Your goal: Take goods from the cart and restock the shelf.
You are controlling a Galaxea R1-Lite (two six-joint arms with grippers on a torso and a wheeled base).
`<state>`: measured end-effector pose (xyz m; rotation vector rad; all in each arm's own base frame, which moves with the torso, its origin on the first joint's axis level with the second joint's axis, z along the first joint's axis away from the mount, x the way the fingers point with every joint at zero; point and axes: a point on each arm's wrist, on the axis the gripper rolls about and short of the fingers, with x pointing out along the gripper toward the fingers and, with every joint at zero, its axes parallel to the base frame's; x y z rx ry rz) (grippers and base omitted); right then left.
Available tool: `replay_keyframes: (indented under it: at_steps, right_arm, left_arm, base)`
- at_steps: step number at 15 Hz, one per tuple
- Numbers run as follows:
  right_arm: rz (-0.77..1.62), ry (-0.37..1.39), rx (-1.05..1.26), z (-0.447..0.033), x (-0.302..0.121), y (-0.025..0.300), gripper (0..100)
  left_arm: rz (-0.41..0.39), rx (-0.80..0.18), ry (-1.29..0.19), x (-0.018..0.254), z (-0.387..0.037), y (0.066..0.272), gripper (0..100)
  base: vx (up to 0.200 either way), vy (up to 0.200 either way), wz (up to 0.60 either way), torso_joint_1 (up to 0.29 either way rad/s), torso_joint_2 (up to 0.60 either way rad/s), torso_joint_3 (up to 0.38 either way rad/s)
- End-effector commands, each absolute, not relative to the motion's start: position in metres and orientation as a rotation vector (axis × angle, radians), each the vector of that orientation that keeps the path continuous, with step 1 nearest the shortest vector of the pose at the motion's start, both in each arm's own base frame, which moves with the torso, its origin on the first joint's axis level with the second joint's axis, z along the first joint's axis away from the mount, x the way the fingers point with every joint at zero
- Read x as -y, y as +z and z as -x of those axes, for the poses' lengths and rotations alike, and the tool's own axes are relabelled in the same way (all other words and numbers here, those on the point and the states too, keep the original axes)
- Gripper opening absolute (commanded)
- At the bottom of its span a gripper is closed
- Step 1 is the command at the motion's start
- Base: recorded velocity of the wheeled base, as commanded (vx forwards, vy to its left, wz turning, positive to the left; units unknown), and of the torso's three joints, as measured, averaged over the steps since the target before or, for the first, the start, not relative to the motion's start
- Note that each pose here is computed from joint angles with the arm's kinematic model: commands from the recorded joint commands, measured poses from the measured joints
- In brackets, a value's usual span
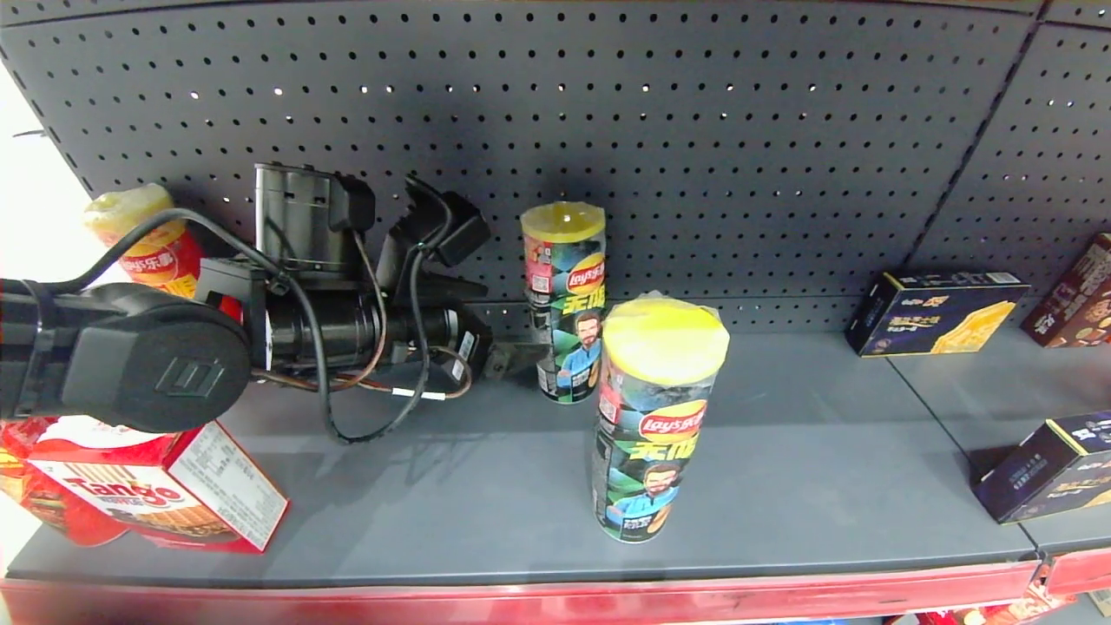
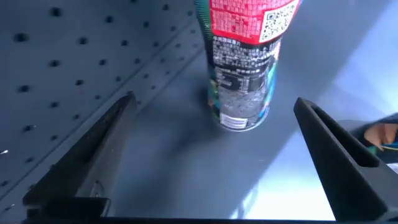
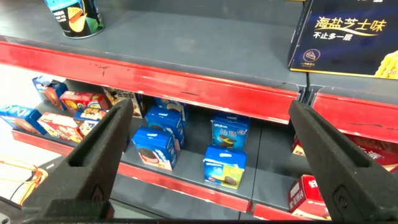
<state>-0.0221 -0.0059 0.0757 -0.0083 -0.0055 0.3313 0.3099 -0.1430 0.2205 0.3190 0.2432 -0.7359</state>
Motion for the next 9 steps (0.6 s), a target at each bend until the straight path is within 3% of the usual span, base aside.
replay_keyframes:
  at_steps: [1,9]
  right_arm:
    - [0.009,0.333,0.005,0.022,0.006,0.076,100]
    - [0.009,0.333,0.005,0.022,0.006,0.076,100]
  left_arm:
    - [-0.317,-0.222,-0.714,0.141,-0.308,0.226,100]
    - [-0.314,-0.224,-0.591,0.145,-0.324,0.221,100]
  base:
    - [0.0,0.0,0.0,0.0,0.0,0.0]
    - [0.0,0.0,0.0,0.0,0.0,0.0]
